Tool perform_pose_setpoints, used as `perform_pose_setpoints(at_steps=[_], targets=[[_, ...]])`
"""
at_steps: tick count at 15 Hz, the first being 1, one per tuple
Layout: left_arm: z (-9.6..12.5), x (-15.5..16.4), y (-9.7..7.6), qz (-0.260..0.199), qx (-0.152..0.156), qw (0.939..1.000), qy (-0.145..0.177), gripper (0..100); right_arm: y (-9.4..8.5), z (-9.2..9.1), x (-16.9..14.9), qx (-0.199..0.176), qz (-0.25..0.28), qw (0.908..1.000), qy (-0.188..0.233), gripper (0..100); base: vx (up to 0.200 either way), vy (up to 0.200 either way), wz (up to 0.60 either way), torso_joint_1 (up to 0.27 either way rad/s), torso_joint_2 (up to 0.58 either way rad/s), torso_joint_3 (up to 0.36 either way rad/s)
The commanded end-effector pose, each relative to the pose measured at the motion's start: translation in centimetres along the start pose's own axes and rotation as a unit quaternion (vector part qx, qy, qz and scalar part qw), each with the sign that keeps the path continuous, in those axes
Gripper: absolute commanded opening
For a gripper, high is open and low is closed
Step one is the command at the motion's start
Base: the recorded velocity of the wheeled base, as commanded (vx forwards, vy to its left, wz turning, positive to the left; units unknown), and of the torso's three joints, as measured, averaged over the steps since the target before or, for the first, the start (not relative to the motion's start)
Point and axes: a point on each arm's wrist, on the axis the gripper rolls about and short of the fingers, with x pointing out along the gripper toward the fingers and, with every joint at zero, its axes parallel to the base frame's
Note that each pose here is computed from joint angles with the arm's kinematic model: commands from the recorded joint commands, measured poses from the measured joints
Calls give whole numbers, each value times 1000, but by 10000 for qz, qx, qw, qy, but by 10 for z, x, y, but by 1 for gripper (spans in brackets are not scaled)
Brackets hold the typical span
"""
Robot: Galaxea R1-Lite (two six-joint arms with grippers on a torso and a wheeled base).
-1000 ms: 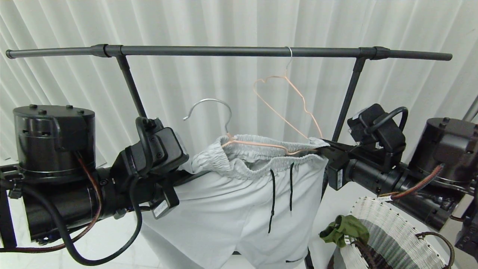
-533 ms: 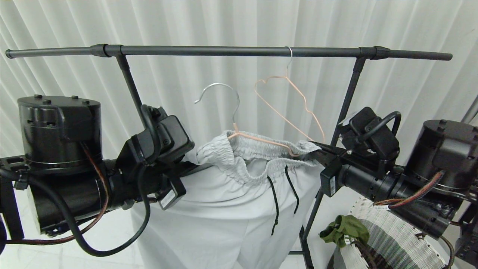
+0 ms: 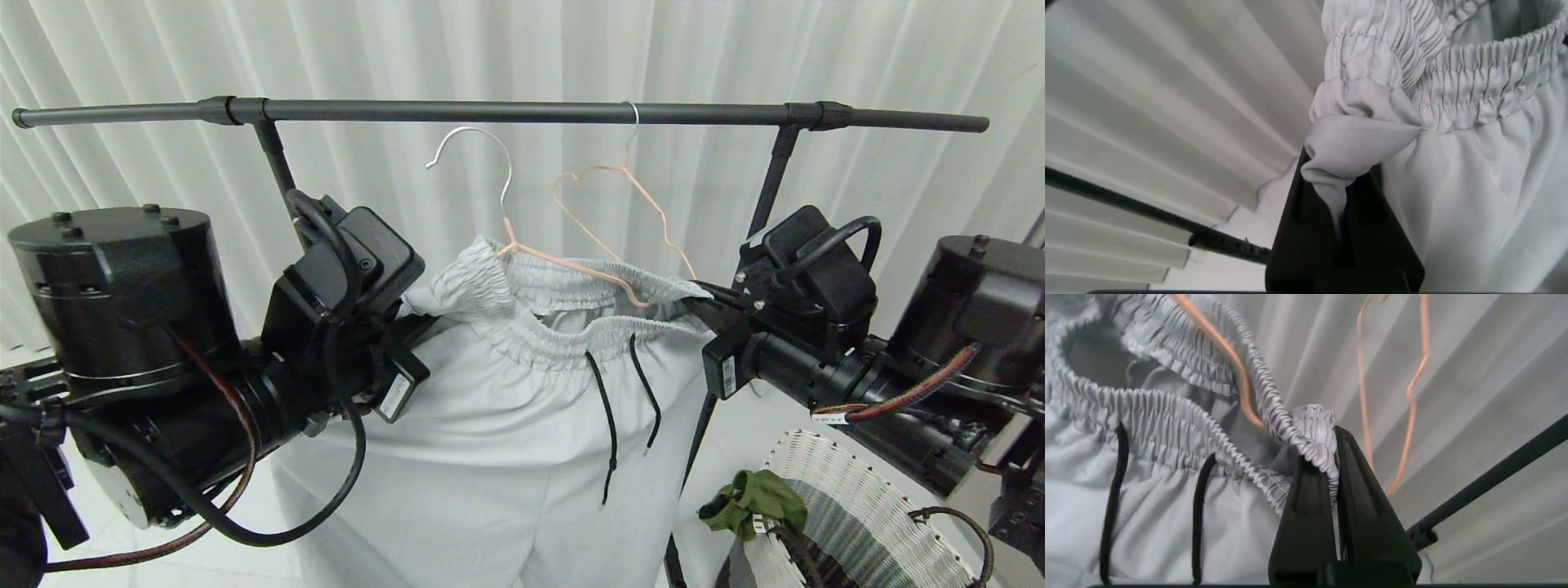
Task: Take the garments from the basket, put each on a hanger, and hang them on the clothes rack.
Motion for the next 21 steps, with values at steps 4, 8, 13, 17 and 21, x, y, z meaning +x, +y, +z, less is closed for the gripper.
perform_pose_setpoints(at_steps=[4,8,13,17,21], targets=[[1,12,-1,243,-46,9990,-370,0,17,11,-10,9,362,9991,-200,0,0,0,0,0,0,0],[6,9,2,328,-74,9974,-631,0,26,9,-22,-16,633,9978,-193,100,0,0,0,0,0,0],[5,-3,1,-97,161,9953,-947,0,14,16,-42,-3,803,9964,-285,100,0,0,0,0,0,0],[8,-9,1,-519,199,9896,-1330,0,-9,19,-50,-30,1004,9947,-197,100,0,0,0,0,0,0],[3,-19,-3,-1045,260,9810,-1617,0,-41,44,-51,11,1777,9841,-5,100,0,0,0,0,0,0]])
